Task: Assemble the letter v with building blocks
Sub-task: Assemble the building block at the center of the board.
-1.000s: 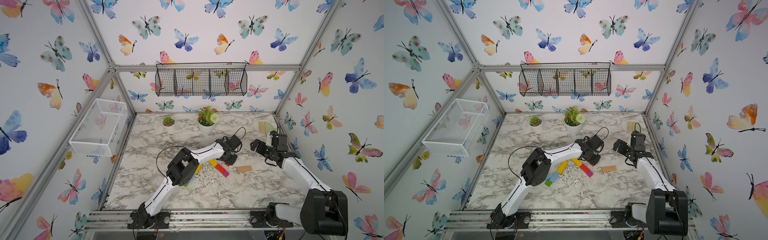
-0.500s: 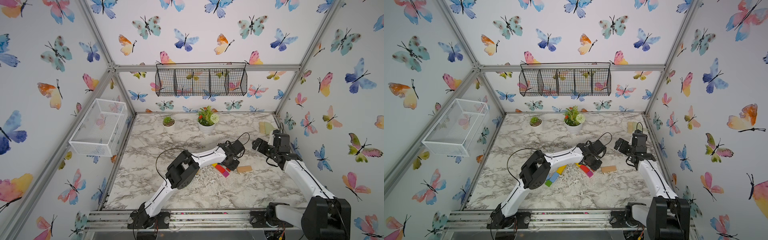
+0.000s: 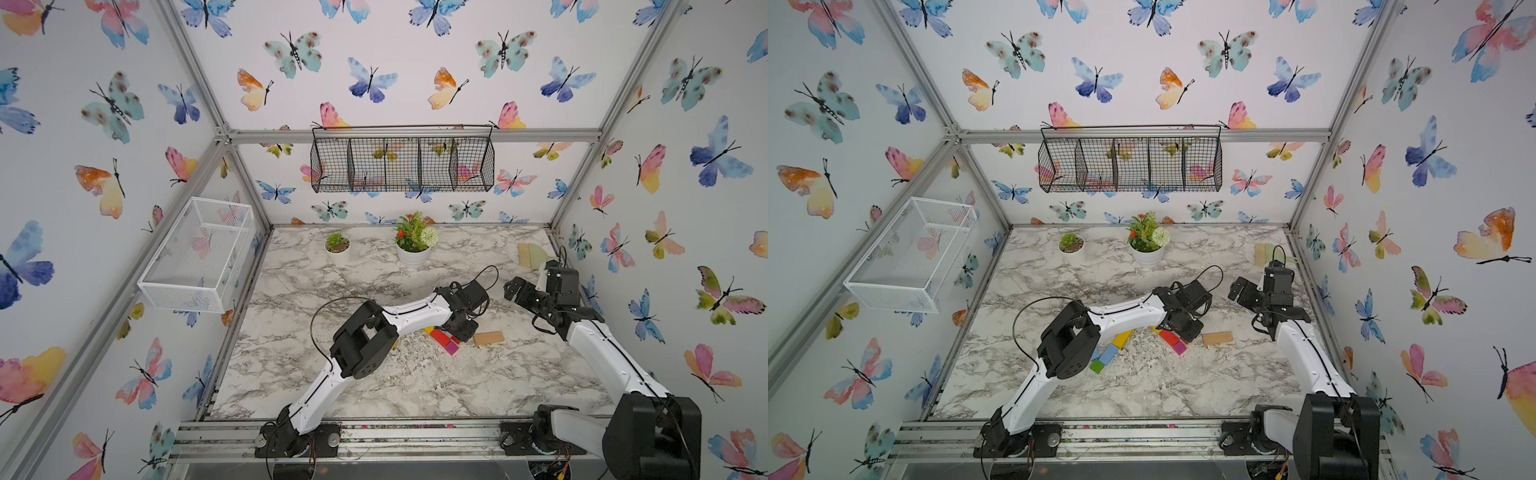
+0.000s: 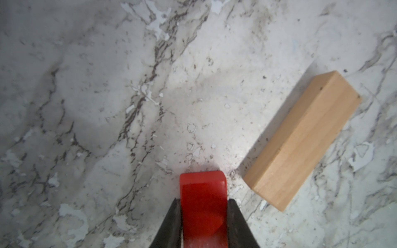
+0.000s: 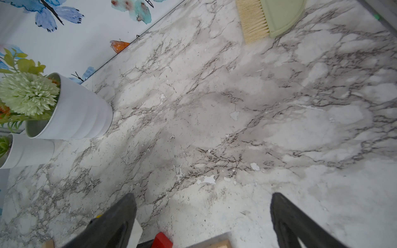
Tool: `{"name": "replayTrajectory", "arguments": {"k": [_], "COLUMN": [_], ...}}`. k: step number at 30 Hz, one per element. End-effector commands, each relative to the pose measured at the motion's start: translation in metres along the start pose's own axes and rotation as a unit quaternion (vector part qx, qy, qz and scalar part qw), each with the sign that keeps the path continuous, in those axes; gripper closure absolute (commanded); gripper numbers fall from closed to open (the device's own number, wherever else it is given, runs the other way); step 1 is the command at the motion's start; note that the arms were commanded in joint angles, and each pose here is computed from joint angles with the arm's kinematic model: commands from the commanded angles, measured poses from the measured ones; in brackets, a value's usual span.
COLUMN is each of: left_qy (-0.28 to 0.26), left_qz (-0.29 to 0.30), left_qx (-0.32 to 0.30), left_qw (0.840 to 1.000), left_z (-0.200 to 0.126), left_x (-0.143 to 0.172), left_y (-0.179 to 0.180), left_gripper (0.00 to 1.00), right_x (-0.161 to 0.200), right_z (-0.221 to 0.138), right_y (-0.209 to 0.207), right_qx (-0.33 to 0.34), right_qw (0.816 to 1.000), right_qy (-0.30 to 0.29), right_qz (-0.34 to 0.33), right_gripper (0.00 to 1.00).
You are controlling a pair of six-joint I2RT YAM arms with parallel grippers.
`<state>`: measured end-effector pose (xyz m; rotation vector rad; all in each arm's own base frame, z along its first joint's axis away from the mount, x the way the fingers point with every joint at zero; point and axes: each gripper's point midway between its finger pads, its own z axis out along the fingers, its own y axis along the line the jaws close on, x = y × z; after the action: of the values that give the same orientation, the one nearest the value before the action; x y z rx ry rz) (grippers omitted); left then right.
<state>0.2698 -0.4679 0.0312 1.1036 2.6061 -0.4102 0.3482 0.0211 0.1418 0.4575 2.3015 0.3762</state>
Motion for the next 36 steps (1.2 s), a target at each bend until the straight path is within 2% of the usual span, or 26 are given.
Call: {"name": "replayTrajectory", "arguments": {"k": [1, 36], "left_qy": [0.011, 0.018], "left_qz": [0.005, 0.002], "left_qx": [-0.005, -0.005], "left_qw": [1.0, 1.0], "left_z": [-0.0104, -0.0089], "left_x": [0.008, 0.016], "left_y": [-0.0018, -0.0062], "left_gripper": [0.76, 0.74], "right_x": [0.0049, 0.0094], "right_z": [-0.0003, 0.0036], "right_y": [-0.0049, -0.0057], "right_qx": [0.008, 0.007], "right_qw": [1.0, 1.0], "right_qy": [0.005, 0.015], "right_qz": [0.0, -0.002], "right_gripper": [0.01, 0.01]}}
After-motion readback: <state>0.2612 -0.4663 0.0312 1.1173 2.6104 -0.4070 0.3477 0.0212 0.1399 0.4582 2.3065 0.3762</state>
